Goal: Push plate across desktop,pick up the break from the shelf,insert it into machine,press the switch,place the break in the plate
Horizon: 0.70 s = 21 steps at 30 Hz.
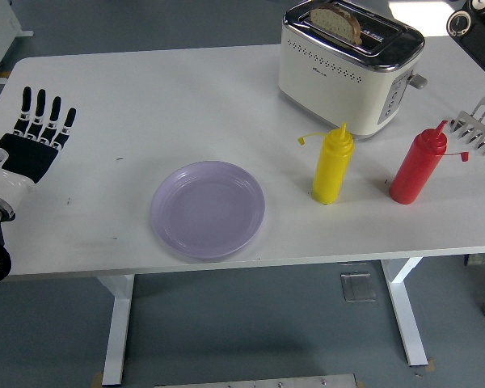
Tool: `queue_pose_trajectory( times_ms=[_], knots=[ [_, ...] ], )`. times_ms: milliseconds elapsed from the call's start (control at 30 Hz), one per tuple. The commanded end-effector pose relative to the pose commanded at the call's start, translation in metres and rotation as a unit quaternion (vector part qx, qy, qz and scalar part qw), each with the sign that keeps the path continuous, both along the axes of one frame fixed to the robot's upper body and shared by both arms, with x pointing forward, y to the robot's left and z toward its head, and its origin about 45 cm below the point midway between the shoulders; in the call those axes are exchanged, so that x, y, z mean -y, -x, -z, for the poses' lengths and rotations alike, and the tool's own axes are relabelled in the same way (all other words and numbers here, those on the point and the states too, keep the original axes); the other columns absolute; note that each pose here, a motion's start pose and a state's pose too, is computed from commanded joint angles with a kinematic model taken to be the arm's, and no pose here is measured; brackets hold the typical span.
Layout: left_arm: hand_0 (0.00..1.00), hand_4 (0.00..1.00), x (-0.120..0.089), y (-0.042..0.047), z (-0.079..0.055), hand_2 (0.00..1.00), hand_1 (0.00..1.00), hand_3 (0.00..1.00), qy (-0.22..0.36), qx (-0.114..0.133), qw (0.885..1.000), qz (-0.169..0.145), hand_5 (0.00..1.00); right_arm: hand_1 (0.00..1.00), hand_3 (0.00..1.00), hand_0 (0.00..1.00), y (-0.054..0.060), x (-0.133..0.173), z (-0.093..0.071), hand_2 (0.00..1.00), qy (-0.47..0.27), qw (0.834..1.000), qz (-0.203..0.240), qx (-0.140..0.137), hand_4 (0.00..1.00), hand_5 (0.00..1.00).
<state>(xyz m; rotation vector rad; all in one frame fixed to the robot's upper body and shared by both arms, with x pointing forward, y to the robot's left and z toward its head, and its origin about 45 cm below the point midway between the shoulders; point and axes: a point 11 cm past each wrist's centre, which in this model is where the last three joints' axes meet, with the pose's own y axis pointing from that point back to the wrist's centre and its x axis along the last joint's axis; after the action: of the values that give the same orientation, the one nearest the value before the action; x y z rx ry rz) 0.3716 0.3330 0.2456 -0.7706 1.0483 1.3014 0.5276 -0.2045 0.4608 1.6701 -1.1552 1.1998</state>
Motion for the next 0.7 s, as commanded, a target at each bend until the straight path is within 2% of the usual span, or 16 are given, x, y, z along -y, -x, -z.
queue_pose_trajectory(
  times_ms=[100, 200, 467, 500, 667, 700],
  knots=[
    [0.798, 0.773, 0.0, 0.0003, 0.001, 0.668, 0.722, 0.684, -0.002, -0.002, 1.0, 0.001, 0.998, 0.669, 0.667, 0.702, -0.006, -0.007, 0.001, 0.662, -0.003, 1.0, 0.005, -0.004, 0.541, 0.002],
    [0.798, 0.773, -0.001, 0.0009, 0.003, 0.668, 0.722, 0.684, -0.005, -0.005, 1.0, 0.001, 0.998, 0.669, 0.667, 0.702, -0.013, -0.013, 0.008, 0.662, -0.005, 1.0, 0.013, -0.016, 0.541, 0.002],
    [0.797, 0.773, -0.002, 0.0021, 0.005, 0.669, 0.724, 0.684, -0.01, -0.009, 1.0, 0.002, 0.998, 0.676, 0.681, 0.702, -0.028, -0.009, 0.039, 0.678, -0.01, 0.997, 0.056, -0.061, 0.552, 0.002],
    [0.799, 0.773, -0.002, 0.0021, 0.006, 0.671, 0.723, 0.684, -0.01, -0.009, 1.0, 0.002, 0.998, 0.688, 0.721, 0.693, -0.029, -0.006, 0.042, 0.712, -0.012, 0.996, 0.063, -0.065, 0.648, 0.086],
    [0.799, 0.773, -0.002, 0.0021, 0.006, 0.671, 0.723, 0.684, -0.011, -0.01, 1.0, 0.003, 0.998, 0.688, 0.721, 0.693, -0.034, 0.01, 0.052, 0.712, -0.024, 0.992, 0.096, -0.082, 0.648, 0.086],
    [0.799, 0.773, -0.001, 0.0021, 0.006, 0.672, 0.724, 0.685, -0.011, -0.01, 1.0, 0.003, 0.998, 0.691, 0.741, 0.675, -0.034, 0.011, 0.052, 0.729, -0.026, 0.991, 0.098, -0.082, 0.723, 0.202]
  ],
)
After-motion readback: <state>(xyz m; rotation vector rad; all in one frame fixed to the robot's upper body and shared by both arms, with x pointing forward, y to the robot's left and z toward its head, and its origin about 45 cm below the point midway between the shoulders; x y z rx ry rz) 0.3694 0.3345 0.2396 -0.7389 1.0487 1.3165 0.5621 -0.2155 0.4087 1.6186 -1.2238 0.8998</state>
